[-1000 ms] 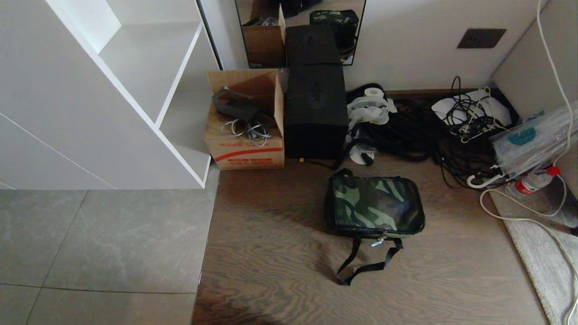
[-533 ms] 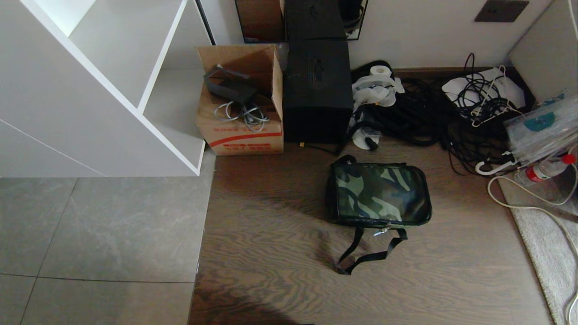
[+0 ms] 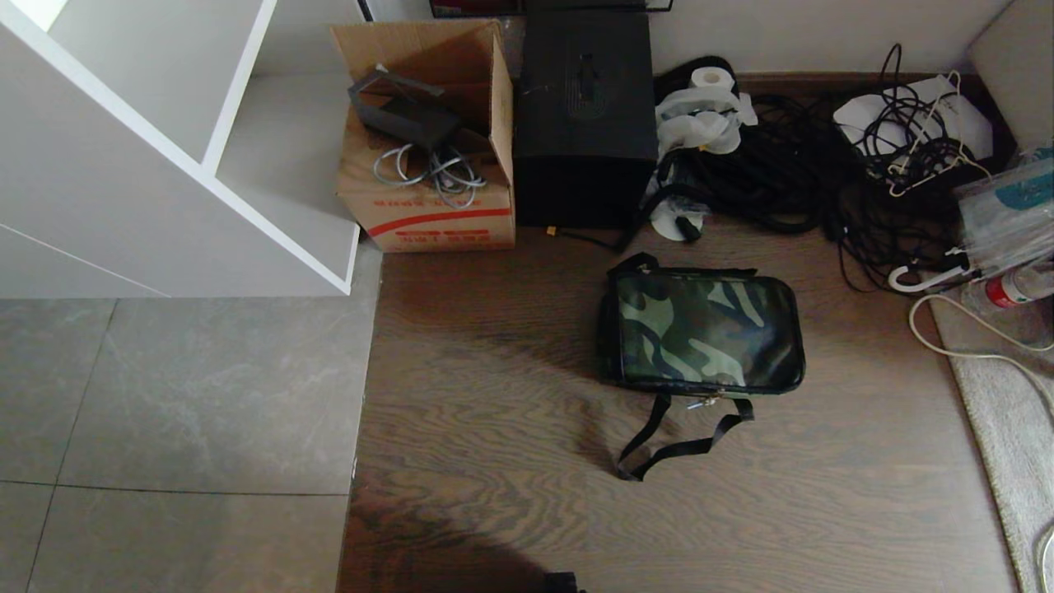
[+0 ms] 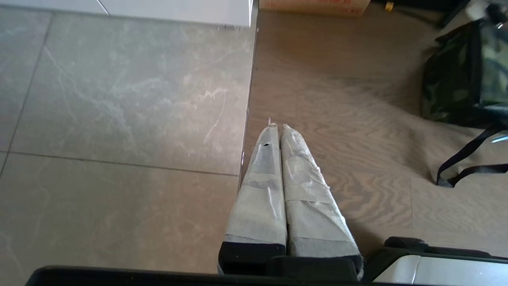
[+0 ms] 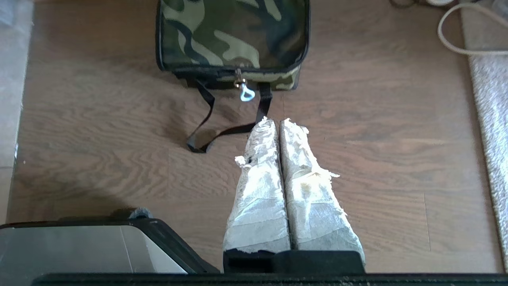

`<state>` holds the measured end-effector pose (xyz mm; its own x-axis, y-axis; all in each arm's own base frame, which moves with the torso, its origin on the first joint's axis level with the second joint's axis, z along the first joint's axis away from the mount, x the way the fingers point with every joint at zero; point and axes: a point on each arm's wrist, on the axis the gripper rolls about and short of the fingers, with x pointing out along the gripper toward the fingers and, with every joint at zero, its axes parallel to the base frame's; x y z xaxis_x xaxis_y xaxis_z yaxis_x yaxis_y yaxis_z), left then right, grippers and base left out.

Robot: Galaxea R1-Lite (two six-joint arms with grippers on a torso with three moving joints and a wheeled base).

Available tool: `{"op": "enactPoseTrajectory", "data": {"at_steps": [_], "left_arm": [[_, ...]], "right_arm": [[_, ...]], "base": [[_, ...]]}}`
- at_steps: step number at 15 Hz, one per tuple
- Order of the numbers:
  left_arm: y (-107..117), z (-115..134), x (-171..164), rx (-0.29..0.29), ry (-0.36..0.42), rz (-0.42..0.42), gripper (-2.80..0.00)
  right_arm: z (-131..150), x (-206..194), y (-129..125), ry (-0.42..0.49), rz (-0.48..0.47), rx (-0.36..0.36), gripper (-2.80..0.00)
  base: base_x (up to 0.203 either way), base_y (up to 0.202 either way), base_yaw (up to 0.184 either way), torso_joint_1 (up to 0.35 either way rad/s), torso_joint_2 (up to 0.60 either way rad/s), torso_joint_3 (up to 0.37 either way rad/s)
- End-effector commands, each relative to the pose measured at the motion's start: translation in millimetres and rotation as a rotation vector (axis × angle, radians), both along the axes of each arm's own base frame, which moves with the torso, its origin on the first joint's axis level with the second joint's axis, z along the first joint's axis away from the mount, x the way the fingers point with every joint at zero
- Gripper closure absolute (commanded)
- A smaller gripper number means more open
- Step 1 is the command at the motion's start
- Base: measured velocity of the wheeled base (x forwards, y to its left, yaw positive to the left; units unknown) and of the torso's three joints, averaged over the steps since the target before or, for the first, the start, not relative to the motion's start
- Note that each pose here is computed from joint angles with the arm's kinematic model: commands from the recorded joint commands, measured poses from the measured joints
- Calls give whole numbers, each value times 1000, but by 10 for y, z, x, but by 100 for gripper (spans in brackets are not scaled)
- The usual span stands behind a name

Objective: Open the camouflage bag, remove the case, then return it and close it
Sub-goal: Open the top of the storage box

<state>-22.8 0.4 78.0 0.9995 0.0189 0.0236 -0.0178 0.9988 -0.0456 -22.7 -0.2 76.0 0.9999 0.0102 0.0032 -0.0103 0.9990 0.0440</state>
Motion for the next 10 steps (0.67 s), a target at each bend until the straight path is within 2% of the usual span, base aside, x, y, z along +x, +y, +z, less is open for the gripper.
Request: {"op": "enactPoseTrajectory", "data": {"at_steps": [1,10], "left_arm": [[0,-29,8,-1,10,1,0],[0,-25,7,1,8,-2,0]], "right_arm": [[-1,0,0,0,2,0,0],[-5,1,0,2,2,-1,0]], "base": [[0,0,0,6,2,-188],[0,0,0,3,2,-182]]}}
